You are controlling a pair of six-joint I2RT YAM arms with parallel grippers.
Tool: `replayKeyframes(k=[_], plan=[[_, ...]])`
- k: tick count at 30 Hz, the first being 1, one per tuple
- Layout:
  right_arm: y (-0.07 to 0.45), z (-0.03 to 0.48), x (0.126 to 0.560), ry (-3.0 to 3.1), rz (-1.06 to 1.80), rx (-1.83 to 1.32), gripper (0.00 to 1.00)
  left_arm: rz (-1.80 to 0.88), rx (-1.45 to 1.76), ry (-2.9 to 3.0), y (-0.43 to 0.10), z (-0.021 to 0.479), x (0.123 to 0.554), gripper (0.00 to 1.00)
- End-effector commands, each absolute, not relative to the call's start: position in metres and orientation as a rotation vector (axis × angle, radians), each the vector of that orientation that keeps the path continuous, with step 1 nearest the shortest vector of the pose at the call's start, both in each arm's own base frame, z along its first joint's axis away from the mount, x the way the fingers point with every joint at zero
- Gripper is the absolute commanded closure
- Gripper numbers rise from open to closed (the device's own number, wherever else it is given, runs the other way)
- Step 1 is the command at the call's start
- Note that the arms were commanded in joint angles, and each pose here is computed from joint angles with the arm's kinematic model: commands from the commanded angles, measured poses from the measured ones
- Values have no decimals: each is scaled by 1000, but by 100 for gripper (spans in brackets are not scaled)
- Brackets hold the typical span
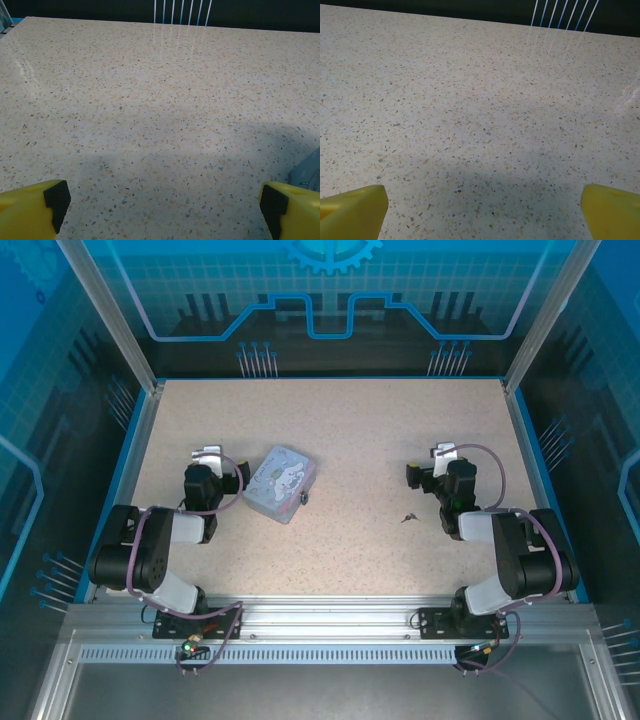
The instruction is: Unlock a padlock with a key
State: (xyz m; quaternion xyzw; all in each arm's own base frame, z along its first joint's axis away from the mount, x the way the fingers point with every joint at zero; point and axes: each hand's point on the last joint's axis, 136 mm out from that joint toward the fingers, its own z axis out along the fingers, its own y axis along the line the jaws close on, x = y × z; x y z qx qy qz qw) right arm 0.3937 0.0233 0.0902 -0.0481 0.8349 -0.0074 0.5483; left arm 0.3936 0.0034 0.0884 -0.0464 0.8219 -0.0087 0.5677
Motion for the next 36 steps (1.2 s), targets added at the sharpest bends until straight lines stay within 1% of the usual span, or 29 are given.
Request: replayKeyframes(k=[1,10,12,15,19,21,23,25,26,28,30,34,36], plan=[[20,94,397,1965,-21,-94,0,-21,-134,1907,7,94,398,1],[18,98,397,1951,-43,-77,0,-5,-152,1882,10,97,394,1],[14,114,394,1954,-98,-49,0,32,-215,1847,20,106,387,1],[13,143,391,1988,-100,-7,0,64,-273,1840,29,121,377,1],[28,176,388,2048,110,95,0,53,-418,1898,38,142,370,1],[26,186,389,2060,156,182,0,-2,-534,1905,40,158,364,1],[10,185,387,2095,227,402,0,-83,-648,1930,36,171,357,1],[10,184,390,2130,376,498,0,-174,-704,1982,24,177,351,1],[17,181,391,2169,441,498,0,-207,-720,2010,17,180,347,1],[45,194,401,2209,574,385,0,-251,-727,2079,0,181,338,1],[77,198,407,2276,678,271,5,-278,-741,2144,-15,182,325,1],[137,194,417,2426,770,88,13,-371,-830,2235,-40,170,296,1],[162,186,425,2476,779,44,13,-438,-877,2242,-54,161,285,1]])
